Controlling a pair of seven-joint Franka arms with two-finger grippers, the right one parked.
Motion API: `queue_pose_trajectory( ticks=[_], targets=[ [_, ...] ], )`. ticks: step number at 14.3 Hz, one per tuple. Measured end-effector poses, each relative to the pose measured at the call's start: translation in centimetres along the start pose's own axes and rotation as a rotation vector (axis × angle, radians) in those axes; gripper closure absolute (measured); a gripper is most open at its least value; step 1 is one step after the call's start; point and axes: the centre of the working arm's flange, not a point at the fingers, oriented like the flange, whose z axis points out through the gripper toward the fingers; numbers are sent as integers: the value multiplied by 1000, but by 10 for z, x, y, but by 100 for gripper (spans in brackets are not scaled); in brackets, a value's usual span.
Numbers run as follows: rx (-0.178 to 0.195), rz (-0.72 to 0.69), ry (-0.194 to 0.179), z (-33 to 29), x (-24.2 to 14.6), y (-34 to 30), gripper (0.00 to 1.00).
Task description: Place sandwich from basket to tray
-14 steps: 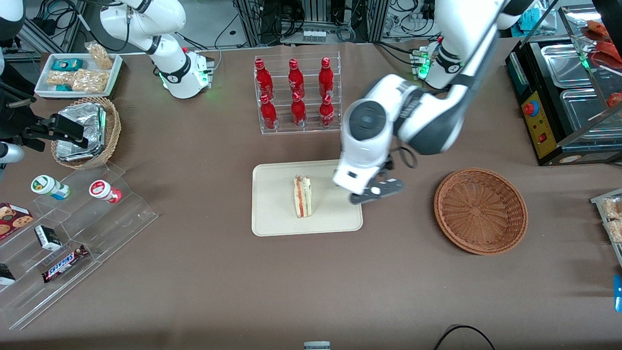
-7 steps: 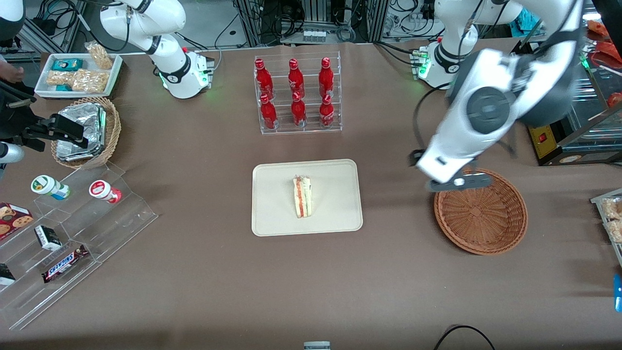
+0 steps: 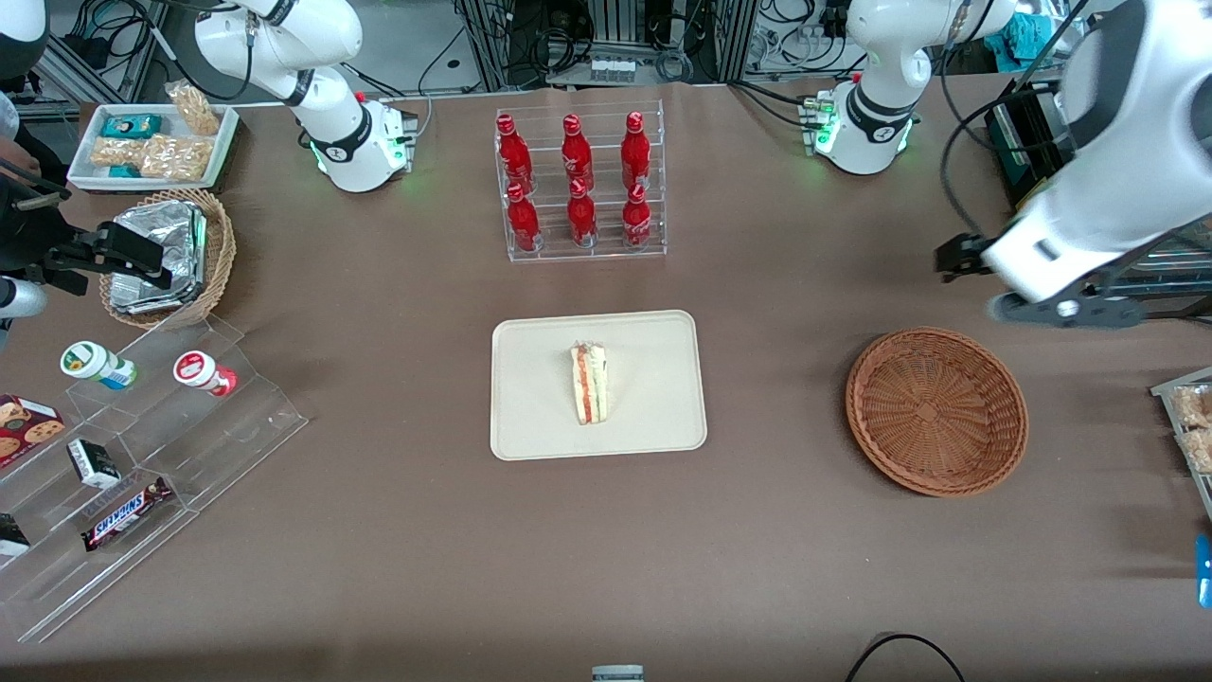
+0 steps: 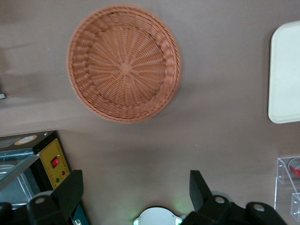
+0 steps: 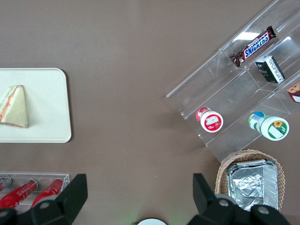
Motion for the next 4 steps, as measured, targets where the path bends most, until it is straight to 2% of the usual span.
queue_pose_trajectory(
  ticks=[2,4],
  targets=[
    [-53,-34,52,-24,-13,-39,0],
    [-61,-46,90,-41,-24,-58,0]
  ],
)
